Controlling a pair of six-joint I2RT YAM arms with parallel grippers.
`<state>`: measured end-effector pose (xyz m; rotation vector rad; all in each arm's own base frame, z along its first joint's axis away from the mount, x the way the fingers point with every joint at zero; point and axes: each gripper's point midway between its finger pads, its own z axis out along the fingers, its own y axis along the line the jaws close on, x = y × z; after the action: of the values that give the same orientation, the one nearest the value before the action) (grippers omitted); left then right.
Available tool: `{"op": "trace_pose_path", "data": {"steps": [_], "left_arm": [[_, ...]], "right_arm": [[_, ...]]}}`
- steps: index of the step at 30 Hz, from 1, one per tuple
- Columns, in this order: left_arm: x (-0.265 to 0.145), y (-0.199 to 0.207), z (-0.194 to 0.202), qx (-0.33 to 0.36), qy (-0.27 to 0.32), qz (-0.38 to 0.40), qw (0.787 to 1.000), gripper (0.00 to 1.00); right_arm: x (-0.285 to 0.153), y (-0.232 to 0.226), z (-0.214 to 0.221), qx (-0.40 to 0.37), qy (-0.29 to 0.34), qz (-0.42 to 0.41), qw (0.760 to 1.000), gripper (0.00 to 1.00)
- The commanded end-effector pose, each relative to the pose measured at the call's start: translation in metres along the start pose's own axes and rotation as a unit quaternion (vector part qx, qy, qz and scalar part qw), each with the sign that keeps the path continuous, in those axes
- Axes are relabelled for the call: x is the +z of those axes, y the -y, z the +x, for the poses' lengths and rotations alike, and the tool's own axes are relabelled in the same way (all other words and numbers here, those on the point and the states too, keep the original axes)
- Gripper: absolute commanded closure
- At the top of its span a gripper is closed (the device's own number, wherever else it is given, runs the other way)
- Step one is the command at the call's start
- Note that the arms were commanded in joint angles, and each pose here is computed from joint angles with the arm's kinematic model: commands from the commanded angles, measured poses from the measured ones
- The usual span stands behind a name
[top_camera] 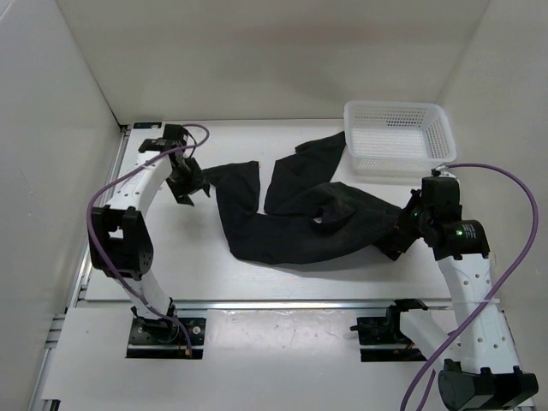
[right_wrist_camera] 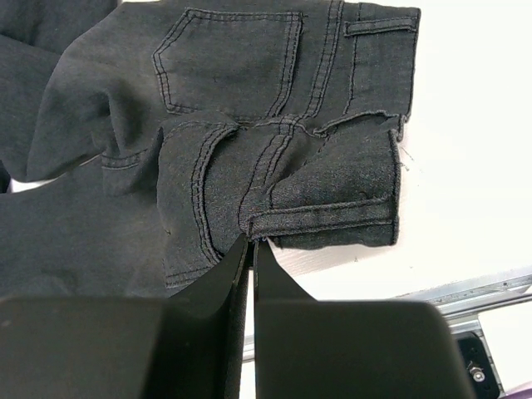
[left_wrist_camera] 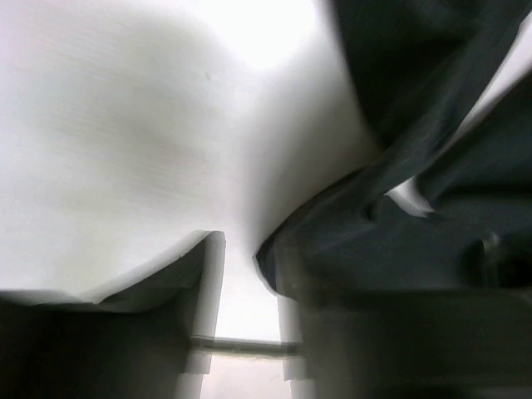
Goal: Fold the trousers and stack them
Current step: Flatten the trousers out
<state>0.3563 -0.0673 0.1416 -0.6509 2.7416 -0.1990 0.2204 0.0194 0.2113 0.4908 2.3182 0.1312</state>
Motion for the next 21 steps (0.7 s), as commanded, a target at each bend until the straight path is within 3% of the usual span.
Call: {"op": "trace_pose_path", "data": {"steps": [1, 3, 5, 10, 12, 13, 16, 20, 21], "left_arm": [[0.021, 0.023, 0.011, 0.0, -0.022, 0.065, 0.998, 0.3], [0.031, 0.03, 0.013, 0.0, -0.035, 0.08, 0.996, 0.1], [0.032, 0.033, 0.008, 0.001, -0.03, 0.084, 0.996, 0.03], [0.009, 0.048, -0.015, -0.009, 0.018, 0.111, 0.994, 0.04], [0.007, 0.051, -0.022, -0.014, 0.027, 0.109, 0.994, 0.1], [0.008, 0.053, -0.025, -0.02, 0.027, 0.11, 0.993, 0.18], [0.011, 0.06, -0.038, -0.035, 0.035, 0.109, 0.993, 0.2], [0.025, 0.063, -0.066, -0.057, 0.047, 0.099, 0.992, 0.03], [0.045, 0.061, -0.064, -0.059, 0.027, 0.085, 0.994, 0.0]], "right_arm": [[-0.011, -0.005, -0.02, 0.002, 0.033, -0.009, 0.999, 1.0], [-0.013, -0.006, -0.022, -0.002, 0.037, -0.011, 0.999, 1.0], [-0.013, -0.005, -0.02, -0.003, 0.033, -0.009, 0.999, 1.0], [-0.016, -0.005, -0.021, -0.002, 0.037, -0.011, 0.999, 1.0], [-0.016, -0.006, -0.02, -0.002, 0.035, -0.015, 0.999, 1.0], [-0.016, -0.006, -0.02, -0.002, 0.035, -0.015, 0.999, 1.0], [-0.016, -0.006, -0.02, -0.002, 0.035, -0.015, 0.999, 1.0], [-0.018, -0.008, -0.02, -0.002, 0.038, -0.022, 0.999, 1.0], [-0.018, -0.008, -0.02, -0.002, 0.038, -0.022, 0.999, 1.0]]}}
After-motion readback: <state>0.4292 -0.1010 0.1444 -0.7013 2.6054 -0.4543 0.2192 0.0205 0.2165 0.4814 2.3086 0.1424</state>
